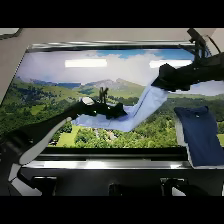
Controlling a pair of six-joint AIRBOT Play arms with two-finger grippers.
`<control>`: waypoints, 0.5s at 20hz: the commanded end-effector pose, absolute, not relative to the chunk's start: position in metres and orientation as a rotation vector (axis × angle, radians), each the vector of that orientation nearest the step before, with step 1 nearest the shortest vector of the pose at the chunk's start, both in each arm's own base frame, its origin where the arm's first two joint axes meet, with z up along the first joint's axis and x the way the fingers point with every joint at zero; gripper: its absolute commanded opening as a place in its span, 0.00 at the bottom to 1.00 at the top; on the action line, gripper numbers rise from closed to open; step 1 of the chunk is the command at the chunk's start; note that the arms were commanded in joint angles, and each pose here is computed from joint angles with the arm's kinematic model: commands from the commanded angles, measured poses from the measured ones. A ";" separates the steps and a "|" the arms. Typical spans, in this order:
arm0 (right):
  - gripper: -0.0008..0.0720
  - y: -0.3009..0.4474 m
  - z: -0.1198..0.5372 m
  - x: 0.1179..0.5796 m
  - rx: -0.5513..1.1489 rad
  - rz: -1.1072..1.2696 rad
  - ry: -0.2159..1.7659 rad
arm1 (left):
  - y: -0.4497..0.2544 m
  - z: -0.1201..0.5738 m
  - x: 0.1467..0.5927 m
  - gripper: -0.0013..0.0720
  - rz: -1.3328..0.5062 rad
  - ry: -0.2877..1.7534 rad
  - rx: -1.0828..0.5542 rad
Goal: Fold the shirts.
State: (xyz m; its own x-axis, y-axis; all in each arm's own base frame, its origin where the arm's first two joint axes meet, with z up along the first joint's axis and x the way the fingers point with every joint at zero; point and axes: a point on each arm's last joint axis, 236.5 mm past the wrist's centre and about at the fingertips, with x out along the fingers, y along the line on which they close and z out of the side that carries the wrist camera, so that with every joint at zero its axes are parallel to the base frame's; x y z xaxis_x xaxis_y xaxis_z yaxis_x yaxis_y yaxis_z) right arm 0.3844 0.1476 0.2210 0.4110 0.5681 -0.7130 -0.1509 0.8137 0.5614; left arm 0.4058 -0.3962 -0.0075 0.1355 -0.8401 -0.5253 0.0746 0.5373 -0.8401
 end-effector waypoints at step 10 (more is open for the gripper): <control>0.07 0.407 0.118 0.440 0.855 0.818 1.126 | -0.015 0.277 0.430 0.07 -0.257 0.495 -0.537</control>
State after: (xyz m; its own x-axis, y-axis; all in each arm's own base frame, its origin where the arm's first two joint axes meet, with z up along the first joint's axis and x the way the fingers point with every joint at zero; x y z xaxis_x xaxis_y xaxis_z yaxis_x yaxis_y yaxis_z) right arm 0.4321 0.3545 0.1540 0.2431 0.8477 -0.4714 -0.1992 0.5193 0.8311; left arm 0.4670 -0.0668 0.2352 0.7823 -0.4656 -0.4138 0.1349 0.7752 -0.6172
